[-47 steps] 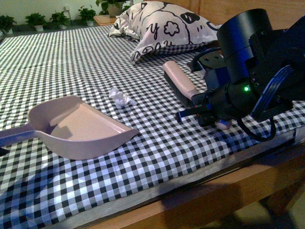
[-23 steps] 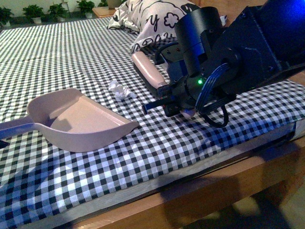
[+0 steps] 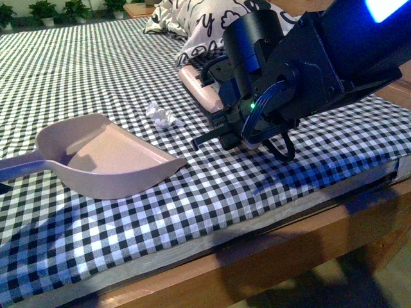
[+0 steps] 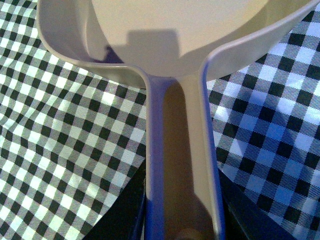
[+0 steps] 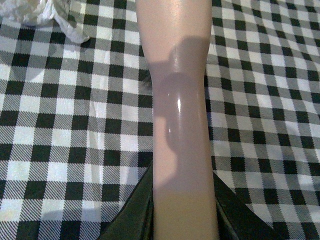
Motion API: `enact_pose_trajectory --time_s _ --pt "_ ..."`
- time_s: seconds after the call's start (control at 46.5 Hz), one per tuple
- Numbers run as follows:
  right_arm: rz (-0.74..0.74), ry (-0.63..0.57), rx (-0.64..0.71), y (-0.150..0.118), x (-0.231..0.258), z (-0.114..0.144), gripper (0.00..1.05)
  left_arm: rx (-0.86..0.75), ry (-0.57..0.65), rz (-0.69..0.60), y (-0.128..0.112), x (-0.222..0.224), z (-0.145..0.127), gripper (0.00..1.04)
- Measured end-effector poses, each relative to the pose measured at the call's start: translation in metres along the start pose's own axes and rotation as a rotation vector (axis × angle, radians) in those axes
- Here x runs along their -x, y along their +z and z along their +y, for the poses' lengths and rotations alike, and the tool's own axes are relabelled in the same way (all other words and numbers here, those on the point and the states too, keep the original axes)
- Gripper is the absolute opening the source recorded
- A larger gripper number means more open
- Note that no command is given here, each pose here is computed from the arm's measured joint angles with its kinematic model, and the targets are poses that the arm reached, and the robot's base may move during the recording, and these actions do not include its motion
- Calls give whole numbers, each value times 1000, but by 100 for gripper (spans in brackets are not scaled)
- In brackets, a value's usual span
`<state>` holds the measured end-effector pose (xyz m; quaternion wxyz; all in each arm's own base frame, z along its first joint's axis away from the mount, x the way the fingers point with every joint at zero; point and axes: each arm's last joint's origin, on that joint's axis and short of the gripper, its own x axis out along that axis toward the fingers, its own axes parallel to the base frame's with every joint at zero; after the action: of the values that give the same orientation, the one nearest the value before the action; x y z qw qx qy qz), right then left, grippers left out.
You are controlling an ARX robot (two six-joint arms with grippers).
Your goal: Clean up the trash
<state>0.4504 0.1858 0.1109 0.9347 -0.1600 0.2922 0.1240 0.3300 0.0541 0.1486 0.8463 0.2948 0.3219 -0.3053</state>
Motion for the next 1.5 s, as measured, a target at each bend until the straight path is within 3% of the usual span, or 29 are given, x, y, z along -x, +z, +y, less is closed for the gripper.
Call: enact_pose_trajectory --time_s 0.623,0.924,1.053,1.311,1.505 --pt "82 185 42 -5 13 38 20 0 0 0 0 0 0 28" --pt "48 375 74 2 60 60 20 0 0 0 0 0 0 28" --pt "30 427 78 5 81 58 20 0 0 0 0 0 0 28" --pt "-27 359 49 21 100 32 20 0 0 0 0 0 0 28" --pt "-67 136 -54 24 92 -13 20 0 0 0 0 0 0 28"
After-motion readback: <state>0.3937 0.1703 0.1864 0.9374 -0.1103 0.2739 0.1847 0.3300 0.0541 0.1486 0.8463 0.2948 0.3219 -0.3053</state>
